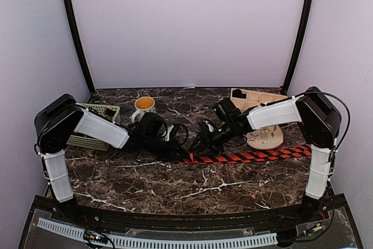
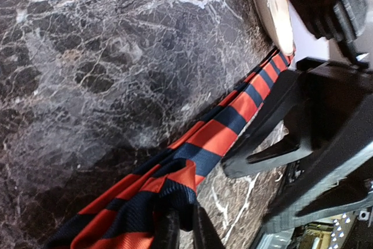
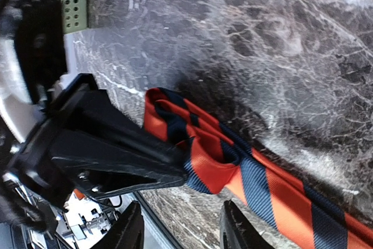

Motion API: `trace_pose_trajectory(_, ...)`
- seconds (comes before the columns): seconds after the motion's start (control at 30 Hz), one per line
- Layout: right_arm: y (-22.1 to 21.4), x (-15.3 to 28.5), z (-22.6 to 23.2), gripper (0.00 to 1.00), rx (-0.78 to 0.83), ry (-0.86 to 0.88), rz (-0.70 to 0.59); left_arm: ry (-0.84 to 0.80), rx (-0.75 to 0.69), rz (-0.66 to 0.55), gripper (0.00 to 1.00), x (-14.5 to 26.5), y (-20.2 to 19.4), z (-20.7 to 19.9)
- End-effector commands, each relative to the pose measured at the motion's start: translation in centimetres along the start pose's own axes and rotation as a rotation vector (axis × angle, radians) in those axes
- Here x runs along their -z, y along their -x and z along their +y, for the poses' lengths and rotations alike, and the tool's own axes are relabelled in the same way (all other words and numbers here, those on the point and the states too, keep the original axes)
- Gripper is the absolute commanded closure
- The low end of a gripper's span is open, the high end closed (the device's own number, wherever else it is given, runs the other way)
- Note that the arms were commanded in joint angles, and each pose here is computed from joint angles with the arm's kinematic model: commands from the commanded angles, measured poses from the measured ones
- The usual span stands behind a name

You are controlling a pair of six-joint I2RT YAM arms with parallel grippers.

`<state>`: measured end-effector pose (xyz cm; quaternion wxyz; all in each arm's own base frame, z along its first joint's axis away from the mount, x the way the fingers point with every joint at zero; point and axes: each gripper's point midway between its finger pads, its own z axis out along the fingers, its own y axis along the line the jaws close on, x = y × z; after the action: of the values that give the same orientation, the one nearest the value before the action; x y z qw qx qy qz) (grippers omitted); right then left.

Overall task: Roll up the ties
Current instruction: Fold the tie at the center of the board.

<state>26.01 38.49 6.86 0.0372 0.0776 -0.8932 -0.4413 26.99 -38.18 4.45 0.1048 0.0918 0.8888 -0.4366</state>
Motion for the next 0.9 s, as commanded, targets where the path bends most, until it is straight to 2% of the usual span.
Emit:
trace_pose_trajectory(0.0,0.0,-0.9,-0.6,0.58,-0.002,-0.013,0.027,-0.054,0.004,-0.006,0.93,-0.4,0.0,-0.4)
trace_pose_trajectory(0.23,0.0,-1.5,-1.4,0.63,-0.016,-0.035,0.032,-0.071,0.021,0.000,0.99,-0.7,-0.4,-0.2)
trace_pose_trajectory(0.53,0.3,-2.4,-2.2,0.69,-0.037,-0.050,0.039,-0.109,-0.009,0.019,0.94,-0.6,-0.7,-0.9)
trace_pose_trajectory(0.67,-0.1,-2.7,-3.7,0.73,-0.048,-0.101,0.052,-0.108,-0.072,-0.020,0.81,1.2,-0.4,-2.0)
trace_pose_trajectory(0.87,-0.5,-2.7,-4.8,0.78,-0.053,-0.135,0.051,0.008,-0.310,-0.121,0.52,5.3,0.4,-2.4)
